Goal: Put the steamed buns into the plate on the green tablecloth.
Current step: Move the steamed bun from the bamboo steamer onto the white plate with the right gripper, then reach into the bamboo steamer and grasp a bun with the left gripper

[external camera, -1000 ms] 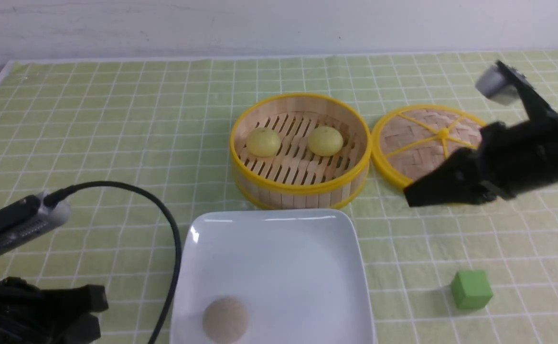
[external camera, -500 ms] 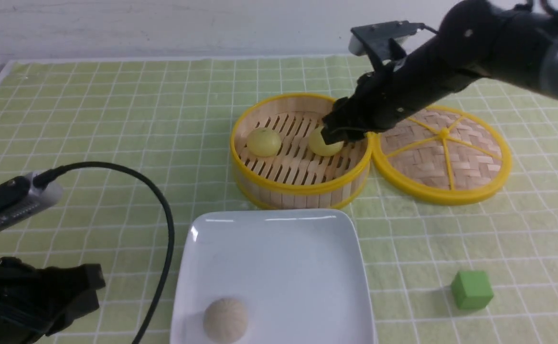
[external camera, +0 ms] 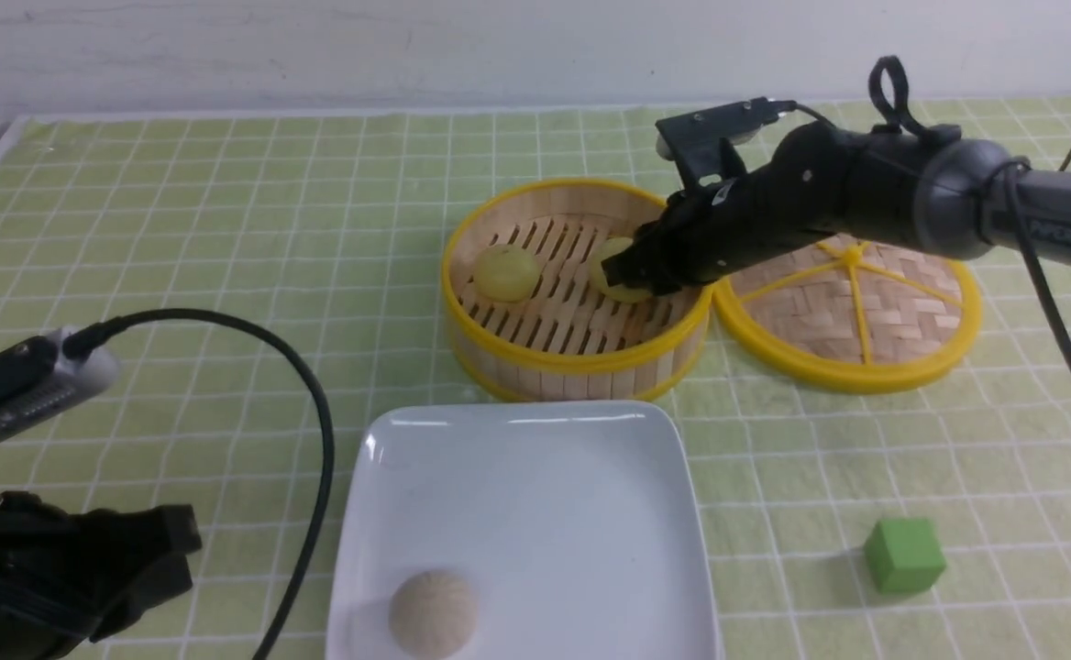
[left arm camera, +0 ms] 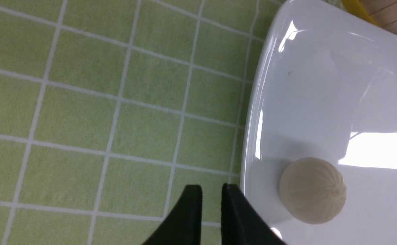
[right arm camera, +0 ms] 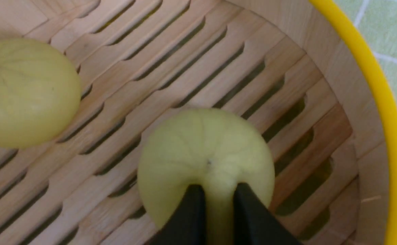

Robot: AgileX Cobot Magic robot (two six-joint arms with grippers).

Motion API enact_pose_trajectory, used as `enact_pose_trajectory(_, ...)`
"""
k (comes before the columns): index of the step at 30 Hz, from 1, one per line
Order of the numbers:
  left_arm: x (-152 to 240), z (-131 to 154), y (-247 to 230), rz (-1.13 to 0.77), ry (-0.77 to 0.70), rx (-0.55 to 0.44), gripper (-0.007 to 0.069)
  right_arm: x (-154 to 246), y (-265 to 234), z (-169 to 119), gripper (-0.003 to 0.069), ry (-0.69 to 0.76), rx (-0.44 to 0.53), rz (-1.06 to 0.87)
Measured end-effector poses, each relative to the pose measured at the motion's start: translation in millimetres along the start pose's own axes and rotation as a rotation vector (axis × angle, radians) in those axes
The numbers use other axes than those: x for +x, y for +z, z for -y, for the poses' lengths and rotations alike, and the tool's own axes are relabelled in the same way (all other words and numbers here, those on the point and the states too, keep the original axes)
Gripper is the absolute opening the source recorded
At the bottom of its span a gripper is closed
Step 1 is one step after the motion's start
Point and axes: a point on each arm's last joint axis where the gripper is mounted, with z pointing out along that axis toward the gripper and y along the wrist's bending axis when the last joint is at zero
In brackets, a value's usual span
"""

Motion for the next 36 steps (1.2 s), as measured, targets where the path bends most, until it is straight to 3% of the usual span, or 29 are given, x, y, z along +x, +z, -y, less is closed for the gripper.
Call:
enact_pose_trajectory(3,0.0,0.0,0.0,0.0,0.0,0.0,0.0126,-4.0,-23.9,-9.2,0.0011,0.004,-0.047,-0.066)
enact_pose_trajectory(8,0.0,0.0,0.0,0.0,0.0,0.0,0.0128,7.5,-98.2,-42.8,0.0016,0.038,-0.154,-0.161)
enact_pose_trajectory(10,0.0,0.0,0.0,0.0,0.0,0.0,0.013,36.8,-121.8,-66.3,0.0018,0.055,-0.201,-0.19)
enact_pose_trajectory(16,0.0,0.0,0.0,0.0,0.0,0.0,0.0139,116.6,-119.7,-101.5,0.0024,0.134,-0.206,-0.171)
enact_pose_trajectory(21,0.0,0.0,0.0,0.0,0.001,0.0,0.0144,138.8,-101.9,-116.6,0.0074,0.126,-0.161,-0.118)
enact_pose_trajectory(25,0.0,-0.2,0.0,0.0,0.019,-0.002,0.0148,143.4,-92.7,-114.6,0.0228,0.133,-0.136,-0.114)
enact_pose_trajectory(26,0.0,-0.2,0.0,0.0,0.019,-0.002,0.0149,143.1,-92.6,-113.5,0.0238,0.135,-0.134,-0.115)
enact_pose_trajectory(28,0.0,0.0,0.0,0.0,0.018,0.0,0.0158,136.0,-100.9,-105.4,0.0375,0.159,-0.144,-0.116)
enact_pose_trajectory(31,-1.9,1.2,-1.0,0.006,0.023,0.004,0.016,114.8,-128.4,-90.6,0.0482,0.183,-0.19,-0.107)
enact_pose_trajectory(33,-7.4,3.9,-3.3,0.02,0.037,0.009,0.0157,104.2,-144.7,-85.2,0.0495,0.183,-0.207,-0.092)
enact_pose_trajectory(36,-31.0,16.3,-12.6,0.04,0.077,0.022,0.0098,81.2,-194.7,-58.3,0.0395,0.158,-0.216,-0.041)
